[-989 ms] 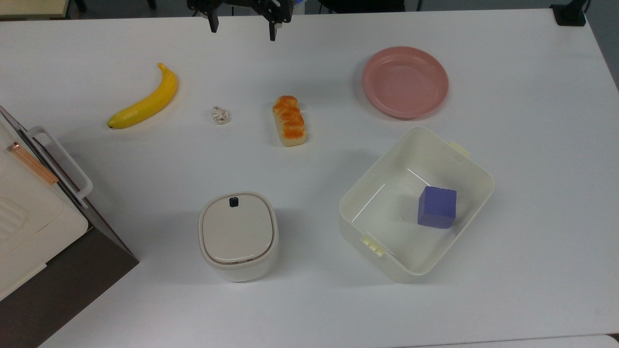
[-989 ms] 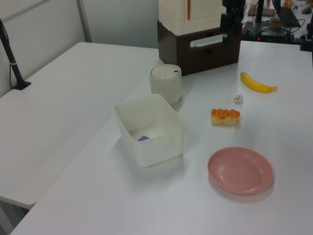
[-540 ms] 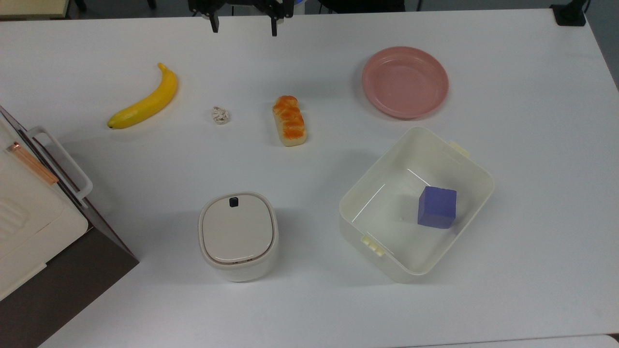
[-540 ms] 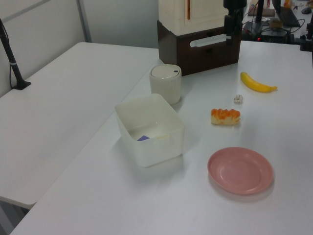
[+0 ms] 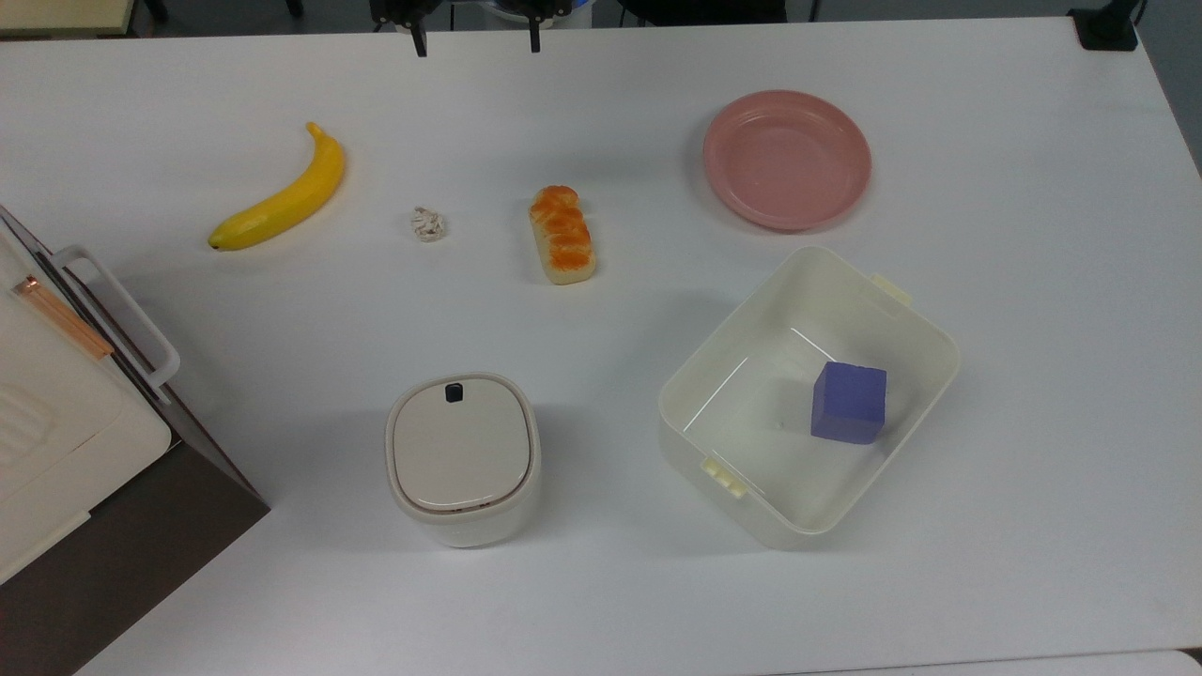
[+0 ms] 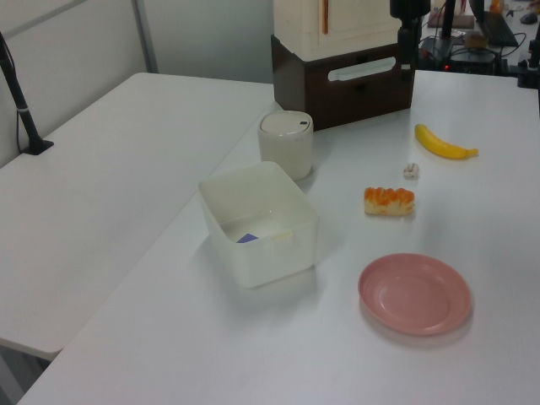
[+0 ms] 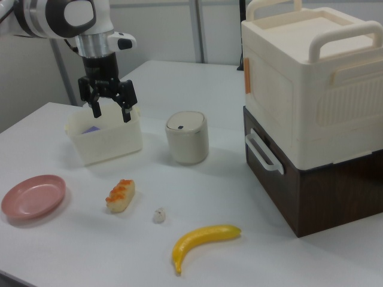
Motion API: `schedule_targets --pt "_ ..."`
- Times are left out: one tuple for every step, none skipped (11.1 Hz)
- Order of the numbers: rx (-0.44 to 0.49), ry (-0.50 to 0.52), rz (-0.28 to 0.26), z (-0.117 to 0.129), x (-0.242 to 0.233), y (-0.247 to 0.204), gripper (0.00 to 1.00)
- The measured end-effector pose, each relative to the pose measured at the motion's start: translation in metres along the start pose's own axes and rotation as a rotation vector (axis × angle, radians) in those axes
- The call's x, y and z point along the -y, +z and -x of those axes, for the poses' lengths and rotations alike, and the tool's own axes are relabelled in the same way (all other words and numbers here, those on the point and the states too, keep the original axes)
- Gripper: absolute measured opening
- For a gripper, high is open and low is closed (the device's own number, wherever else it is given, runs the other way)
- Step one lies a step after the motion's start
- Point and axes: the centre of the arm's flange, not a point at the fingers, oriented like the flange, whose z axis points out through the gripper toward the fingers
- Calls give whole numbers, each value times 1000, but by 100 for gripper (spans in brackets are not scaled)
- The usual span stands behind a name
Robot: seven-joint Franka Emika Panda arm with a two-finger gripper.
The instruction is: Open the trash can
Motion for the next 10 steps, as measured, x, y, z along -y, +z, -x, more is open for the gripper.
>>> schedule_targets --pt "-22 32 1 -2 0 -2 100" --pt "-61 81 3 -6 -1 -6 100" --pt "-102 137 2 -10 -1 -10 100" --pt "-131 168 0 -13 0 -11 100" --pt "-150 178 -1 -16 3 -10 100" --pt "-153 180 -2 -18 6 -7 100" --pt "-150 176 -2 -18 9 -5 100" --pt "-149 176 -2 -18 9 -4 100" --pt "-149 177 -2 -18 9 -4 100" --pt "-152 175 -1 -19 9 -3 94"
